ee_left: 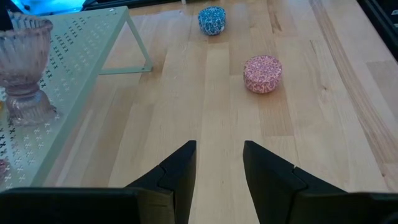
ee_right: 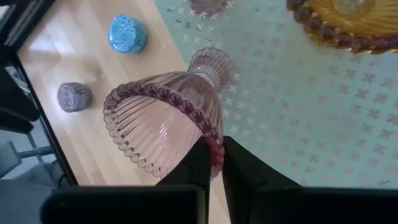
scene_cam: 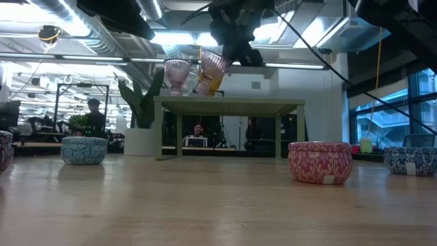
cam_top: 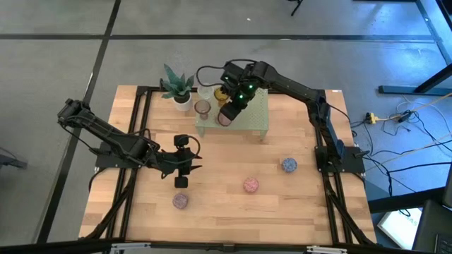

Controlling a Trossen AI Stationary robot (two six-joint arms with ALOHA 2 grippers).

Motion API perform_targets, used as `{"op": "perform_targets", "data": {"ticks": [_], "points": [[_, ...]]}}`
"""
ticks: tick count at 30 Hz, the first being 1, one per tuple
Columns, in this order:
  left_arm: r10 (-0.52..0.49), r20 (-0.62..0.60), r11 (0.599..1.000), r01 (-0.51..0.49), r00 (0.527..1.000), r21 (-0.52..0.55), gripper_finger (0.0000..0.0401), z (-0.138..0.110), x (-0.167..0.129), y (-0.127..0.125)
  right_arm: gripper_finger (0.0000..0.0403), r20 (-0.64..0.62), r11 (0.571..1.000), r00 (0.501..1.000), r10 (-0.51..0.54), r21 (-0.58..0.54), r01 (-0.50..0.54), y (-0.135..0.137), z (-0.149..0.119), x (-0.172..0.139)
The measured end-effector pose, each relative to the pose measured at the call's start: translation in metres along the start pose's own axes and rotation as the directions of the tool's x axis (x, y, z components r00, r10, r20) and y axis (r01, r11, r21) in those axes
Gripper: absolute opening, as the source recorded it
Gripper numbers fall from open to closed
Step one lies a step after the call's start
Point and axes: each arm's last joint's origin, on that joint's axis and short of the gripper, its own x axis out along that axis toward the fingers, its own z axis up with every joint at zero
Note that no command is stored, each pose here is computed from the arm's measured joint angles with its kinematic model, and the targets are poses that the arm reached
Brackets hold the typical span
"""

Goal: Pick & Place candle stick holders
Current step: Put the pink glass candle holder on the shelf

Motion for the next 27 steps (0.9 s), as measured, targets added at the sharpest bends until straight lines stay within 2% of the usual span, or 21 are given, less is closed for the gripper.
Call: {"op": "perform_targets", "data": {"ticks": [5,9,12,16,21,24,27], "points": [[0.000,0.000,1.000,0.000,1.000,0.000,0.0129,0.000,0.000,0.000,0.0017,0.002,0.994,0.999,0.048,0.099,-0.048,-0.010,0.004,-0.005],[0.011,0.008,1.000,-0.011,1.000,-0.003,0.0129,0.001,0.000,0.000,0.0032,0.006,0.982,0.998,0.061,0.180,-0.061,-0.016,0.005,-0.008],[0.017,0.010,1.000,-0.017,1.000,-0.003,0.0129,0.001,0.000,0.000,0.0035,0.011,0.981,0.998,0.055,0.186,-0.056,-0.018,0.006,-0.008],[0.024,0.012,1.000,-0.023,1.000,-0.003,0.0129,0.001,0.000,0.001,0.0020,0.028,0.988,1.000,-0.010,0.153,0.005,-0.020,0.007,-0.008],[0.127,0.037,0.992,-0.126,0.991,-0.024,0.0129,0.002,0.000,0.003,0.0026,0.020,0.989,1.000,0.006,0.146,-0.009,-0.019,0.006,-0.006],[0.244,0.091,0.969,-0.239,0.966,-0.057,0.0129,0.007,0.000,0.008,0.0039,0.010,0.987,1.000,0.007,0.161,-0.008,-0.019,0.005,-0.006],[0.293,0.101,0.955,-0.286,0.951,-0.081,0.0129,0.010,0.002,0.015,0.0040,0.011,0.988,1.000,0.006,0.157,-0.008,-0.020,0.005,-0.006]]}}
